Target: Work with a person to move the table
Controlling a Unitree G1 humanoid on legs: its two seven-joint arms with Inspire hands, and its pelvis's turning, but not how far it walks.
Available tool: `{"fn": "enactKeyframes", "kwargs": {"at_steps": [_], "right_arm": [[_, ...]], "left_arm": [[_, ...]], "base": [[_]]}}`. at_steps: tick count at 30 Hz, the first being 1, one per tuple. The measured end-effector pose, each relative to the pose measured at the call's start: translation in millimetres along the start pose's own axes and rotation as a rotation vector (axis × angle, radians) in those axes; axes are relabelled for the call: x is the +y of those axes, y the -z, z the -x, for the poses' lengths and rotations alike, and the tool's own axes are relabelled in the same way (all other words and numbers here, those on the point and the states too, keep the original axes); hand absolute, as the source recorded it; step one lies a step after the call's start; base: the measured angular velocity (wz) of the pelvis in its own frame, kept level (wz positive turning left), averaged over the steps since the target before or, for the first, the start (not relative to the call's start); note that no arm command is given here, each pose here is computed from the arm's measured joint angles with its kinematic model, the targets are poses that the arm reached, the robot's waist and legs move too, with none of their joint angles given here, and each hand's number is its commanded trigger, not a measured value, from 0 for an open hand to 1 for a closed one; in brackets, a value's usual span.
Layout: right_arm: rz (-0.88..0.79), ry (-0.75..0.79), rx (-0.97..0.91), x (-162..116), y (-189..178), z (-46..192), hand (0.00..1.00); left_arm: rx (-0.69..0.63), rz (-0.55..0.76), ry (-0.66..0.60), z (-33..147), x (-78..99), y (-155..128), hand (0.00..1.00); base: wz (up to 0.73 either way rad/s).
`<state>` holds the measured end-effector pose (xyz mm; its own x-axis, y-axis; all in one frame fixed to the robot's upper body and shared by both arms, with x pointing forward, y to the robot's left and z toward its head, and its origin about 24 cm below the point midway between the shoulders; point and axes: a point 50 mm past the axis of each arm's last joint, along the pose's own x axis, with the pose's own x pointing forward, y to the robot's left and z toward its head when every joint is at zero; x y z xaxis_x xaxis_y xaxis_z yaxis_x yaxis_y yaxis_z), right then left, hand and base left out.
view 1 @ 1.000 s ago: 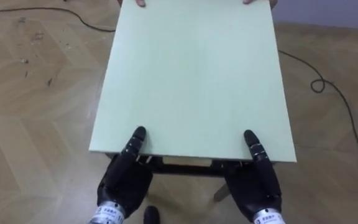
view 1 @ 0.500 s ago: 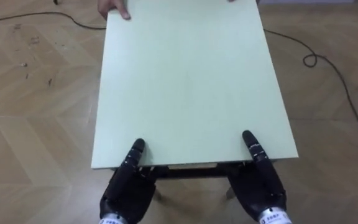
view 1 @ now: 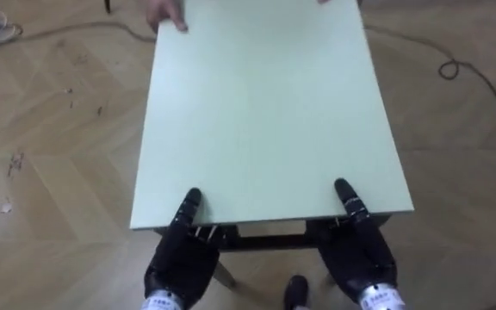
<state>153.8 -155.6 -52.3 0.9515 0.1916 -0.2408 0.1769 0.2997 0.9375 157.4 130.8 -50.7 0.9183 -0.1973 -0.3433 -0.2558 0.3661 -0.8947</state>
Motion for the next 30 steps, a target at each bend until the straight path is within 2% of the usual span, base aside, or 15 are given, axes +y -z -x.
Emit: {"fn": "enactKeyframes", "kwargs": {"at_steps": [4,9,22,30], "right_arm": [[-0.02,0.025,-0.035,-10.3,1.4,19.4,1.0],[-0.024,0.02,-0.011,-2.8,6.5,6.6,1.0],[-0.031,0.046,-0.012,-7.4,15.3,14.3,1.0],[-0.047,0.054,-0.018,-10.5,13.8,18.5,1.0]], "left_arm": [[0.057,-0.041,0.0,2.3,0.7,6.2,1.0],[0.017,-0.037,-0.004,3.0,1.6,-0.7,1.0],[-0.002,-0.077,-0.015,11.8,6.3,-4.8,1.0],[0.006,-0.102,0.014,13.4,5.4,-2.9,1.0]], "base": [[0.44],[-0.61],[-0.07],[0.12]]}}
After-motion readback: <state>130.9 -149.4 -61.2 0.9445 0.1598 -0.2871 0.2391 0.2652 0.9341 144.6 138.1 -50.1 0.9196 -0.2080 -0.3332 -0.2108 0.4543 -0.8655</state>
